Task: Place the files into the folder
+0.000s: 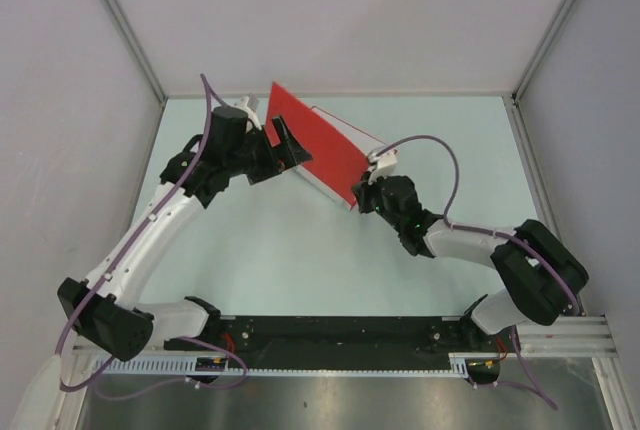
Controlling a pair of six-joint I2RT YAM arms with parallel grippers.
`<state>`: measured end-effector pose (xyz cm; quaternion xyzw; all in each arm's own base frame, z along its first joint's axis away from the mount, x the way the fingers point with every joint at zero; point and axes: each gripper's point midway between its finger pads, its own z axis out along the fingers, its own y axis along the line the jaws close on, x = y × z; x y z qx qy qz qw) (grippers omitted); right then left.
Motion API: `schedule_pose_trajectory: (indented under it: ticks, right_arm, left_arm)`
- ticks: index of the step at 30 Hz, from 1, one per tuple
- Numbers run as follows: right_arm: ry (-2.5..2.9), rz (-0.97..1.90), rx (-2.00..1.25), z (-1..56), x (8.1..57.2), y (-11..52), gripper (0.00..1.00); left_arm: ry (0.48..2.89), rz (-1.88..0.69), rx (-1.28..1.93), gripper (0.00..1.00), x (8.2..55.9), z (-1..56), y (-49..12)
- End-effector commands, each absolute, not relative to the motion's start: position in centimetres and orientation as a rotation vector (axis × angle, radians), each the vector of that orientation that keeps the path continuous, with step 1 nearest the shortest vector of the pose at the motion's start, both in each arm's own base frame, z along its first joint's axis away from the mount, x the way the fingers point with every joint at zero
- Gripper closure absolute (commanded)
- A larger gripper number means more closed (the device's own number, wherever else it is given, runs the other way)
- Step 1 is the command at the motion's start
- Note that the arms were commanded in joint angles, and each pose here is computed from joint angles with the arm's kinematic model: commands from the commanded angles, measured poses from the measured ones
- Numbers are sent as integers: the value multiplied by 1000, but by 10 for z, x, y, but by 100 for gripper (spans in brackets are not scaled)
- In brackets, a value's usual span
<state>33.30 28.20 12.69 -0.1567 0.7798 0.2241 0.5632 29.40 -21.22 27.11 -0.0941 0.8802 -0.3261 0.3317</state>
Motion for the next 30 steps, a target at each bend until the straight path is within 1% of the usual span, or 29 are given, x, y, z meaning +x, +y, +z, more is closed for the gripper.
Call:
schedule_pose_trajectory:
  ticks: [1, 2, 3, 4, 5, 6, 7, 8, 9, 12, 13, 15, 16, 18, 19, 22, 26, 28, 29, 30]
  right_arm:
    - [2045, 700, 22, 113, 329, 233, 100]
    - [2118, 724, 66, 101, 321, 222, 100]
    - [2139, 739, 197, 98, 326, 200, 100]
    - [2142, 747, 255, 100, 325, 186, 100]
    - [2218, 773, 302, 86, 311, 177, 100]
    - [2220, 768, 414, 83, 314, 153, 100]
    - [2211, 788, 458, 88, 309, 143, 100]
    - [2287, 827, 507, 73, 290, 136, 100]
    - [2270, 807, 637, 69, 290, 108, 100]
    - [2319, 840, 813, 59, 257, 79, 100]
    - [2341, 809, 944, 51, 242, 59, 100]
    - [2310, 852, 960, 64, 231, 52, 100]
    - [2317, 820, 1047, 62, 217, 41, 100]
    - [2290, 782, 1096, 72, 208, 31, 100]
    - [2307, 771, 1188, 69, 194, 28, 100]
    - [2349, 773, 1264, 72, 171, 27, 100]
    - [2393, 770, 1303, 73, 162, 28, 100]
    - [2375, 725, 1298, 77, 164, 22, 96]
    - [2375, 713, 1291, 79, 164, 21, 90]
    - [2368, 707, 1280, 81, 165, 21, 59]
  left_arm:
    - [2156, -903, -59, 0, 287, 324, -215]
    - [2148, -912, -51, 0, 286, 326, -216]
    - [2152, -919, -44, 0, 284, 324, -216]
    - [2142, -933, -37, 0, 284, 325, -218]
    - [2136, -972, -17, 0, 280, 327, -223]
    - [2147, -984, -18, 0, 279, 321, -224]
    - [2140, -1000, -13, 0, 279, 322, -226]
    - [2144, -1030, 4, 0, 275, 321, -230]
    - [2156, -1042, 5, 0, 273, 316, -231]
    - [2161, -1076, 35, 0, 268, 312, -237]
    - [2164, -1082, 42, 0, 268, 310, -239]
    - [2180, -1113, 65, 0, 264, 304, -246]
    - [2193, -1124, 76, 0, 262, 299, -250]
    - [2211, -1153, 103, 0, 256, 292, -260]
    - [2223, -1160, 113, 0, 255, 288, -264]
    - [2242, -1203, 159, 0, 245, 281, -281]
    - [2268, -1241, 224, 0, 229, 275, -298]
    - [2274, -1241, 238, 0, 226, 273, -300]
    - [2276, -1242, 248, 0, 224, 272, -301]
    - [2288, -1234, 248, 0, 222, 270, -299]
